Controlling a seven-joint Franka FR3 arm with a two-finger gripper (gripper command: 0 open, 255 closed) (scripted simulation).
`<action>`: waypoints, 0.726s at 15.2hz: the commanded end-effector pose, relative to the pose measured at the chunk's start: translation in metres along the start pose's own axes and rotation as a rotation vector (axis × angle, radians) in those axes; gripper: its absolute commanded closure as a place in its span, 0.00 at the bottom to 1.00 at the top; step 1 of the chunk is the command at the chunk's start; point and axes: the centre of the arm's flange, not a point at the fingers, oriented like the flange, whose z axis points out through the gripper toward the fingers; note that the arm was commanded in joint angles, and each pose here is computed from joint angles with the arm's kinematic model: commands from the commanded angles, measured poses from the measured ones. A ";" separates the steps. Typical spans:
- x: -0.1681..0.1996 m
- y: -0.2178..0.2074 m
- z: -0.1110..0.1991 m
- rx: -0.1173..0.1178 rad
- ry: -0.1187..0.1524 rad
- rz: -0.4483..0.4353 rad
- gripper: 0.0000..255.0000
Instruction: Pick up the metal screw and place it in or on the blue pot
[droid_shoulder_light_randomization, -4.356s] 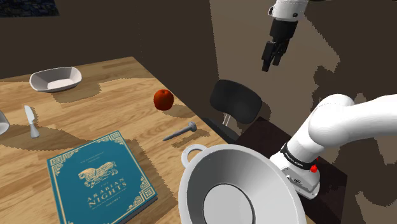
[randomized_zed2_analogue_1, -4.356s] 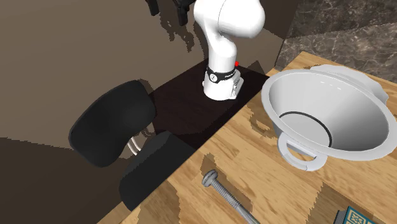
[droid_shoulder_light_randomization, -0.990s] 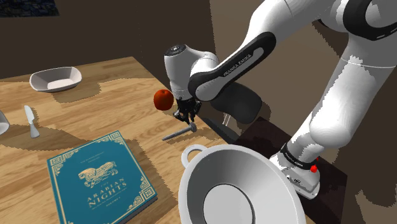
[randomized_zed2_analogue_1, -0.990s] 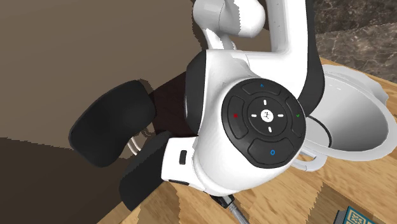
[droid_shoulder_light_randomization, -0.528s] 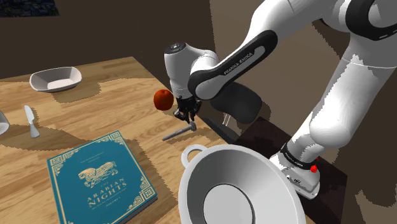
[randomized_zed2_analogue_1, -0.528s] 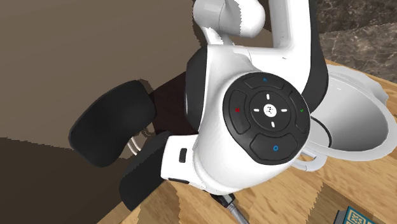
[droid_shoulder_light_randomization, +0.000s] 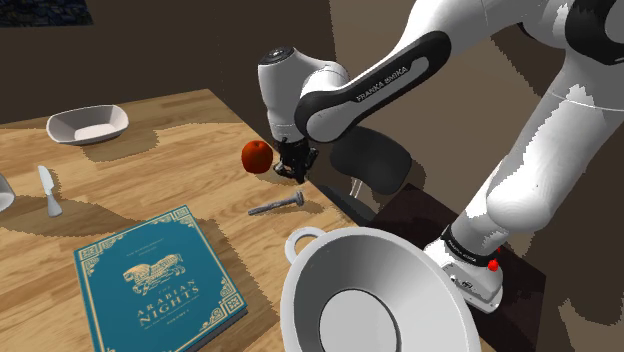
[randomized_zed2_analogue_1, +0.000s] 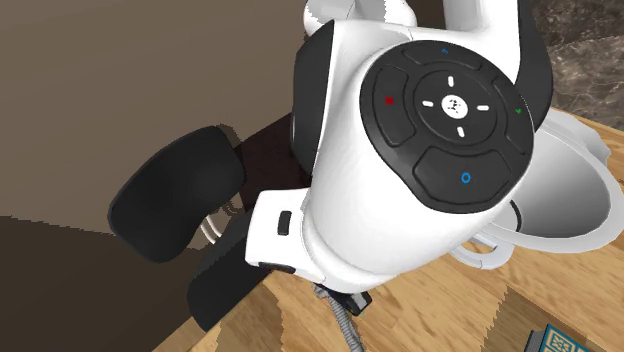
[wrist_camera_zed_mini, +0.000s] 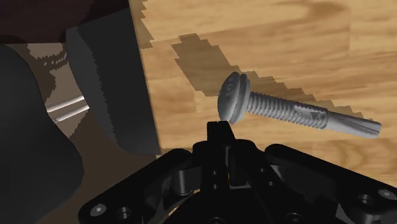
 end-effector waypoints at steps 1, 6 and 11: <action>0.000 0.000 0.000 0.000 0.000 0.000 0.00; -0.016 -0.006 0.025 0.031 -0.042 -0.372 0.00; -0.018 -0.007 0.054 0.031 -0.042 -0.372 0.00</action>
